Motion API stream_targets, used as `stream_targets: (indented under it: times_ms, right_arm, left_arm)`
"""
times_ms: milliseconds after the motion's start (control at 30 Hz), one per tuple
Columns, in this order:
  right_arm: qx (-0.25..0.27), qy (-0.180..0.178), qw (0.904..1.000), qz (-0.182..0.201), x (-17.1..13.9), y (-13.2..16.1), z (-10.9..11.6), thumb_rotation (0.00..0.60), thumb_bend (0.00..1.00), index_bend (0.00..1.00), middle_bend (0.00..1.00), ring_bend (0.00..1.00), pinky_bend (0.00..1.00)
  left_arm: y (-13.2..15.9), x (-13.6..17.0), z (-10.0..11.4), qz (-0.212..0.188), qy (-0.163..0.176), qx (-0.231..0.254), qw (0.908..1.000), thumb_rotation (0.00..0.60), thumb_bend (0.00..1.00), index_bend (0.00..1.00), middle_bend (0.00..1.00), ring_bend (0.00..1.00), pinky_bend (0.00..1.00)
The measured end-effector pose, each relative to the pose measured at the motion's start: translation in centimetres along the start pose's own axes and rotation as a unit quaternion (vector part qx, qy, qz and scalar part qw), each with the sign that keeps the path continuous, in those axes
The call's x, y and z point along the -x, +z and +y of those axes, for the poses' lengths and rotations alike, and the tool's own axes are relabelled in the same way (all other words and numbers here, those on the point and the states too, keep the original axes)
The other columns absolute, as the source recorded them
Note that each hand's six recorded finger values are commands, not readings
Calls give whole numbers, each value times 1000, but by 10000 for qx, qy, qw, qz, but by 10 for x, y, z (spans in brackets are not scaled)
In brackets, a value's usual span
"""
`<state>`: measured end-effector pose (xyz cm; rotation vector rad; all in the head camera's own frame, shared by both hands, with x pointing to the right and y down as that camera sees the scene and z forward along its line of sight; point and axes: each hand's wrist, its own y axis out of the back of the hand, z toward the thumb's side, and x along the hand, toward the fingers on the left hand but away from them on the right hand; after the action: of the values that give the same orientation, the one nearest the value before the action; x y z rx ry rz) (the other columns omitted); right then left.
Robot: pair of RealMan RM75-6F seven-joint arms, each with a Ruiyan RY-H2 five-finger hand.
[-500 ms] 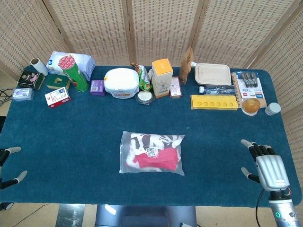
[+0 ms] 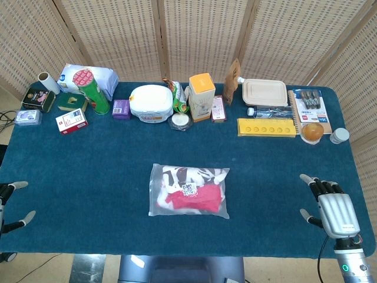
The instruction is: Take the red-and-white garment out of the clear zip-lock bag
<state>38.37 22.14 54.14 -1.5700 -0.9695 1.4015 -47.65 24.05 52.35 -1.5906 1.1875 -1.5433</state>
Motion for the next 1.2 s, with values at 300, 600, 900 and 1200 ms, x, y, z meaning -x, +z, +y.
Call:
stream_targets:
  times_ms: [300,600,900,1200]
  right_arm:
    - [124,45,9998,118,0,4,0,600,227,202,293,333,279]
    - [640,396,9948,692,7,29,-1,600,222,177,276,326,278]
    - [847,931,9794,1577,34,83,-4,600,75,89,203,268,265]
    - [675,1596,9633,2049,61,138,-25,600,16,0,0,106,167]
  left_arm:
    - [0,-1,5,-29,65,-30,10000,600,181,273,324,242,256]
    - [3,-6,14,-129,152,-93,9998,600,182,273,324,242,256]
    - [7,-14,21,-212,194,-179,9994,600,182,273,324,242,256]
    - [9,-21,24,-243,171,-251,9992,600,182,273,324,242,256]
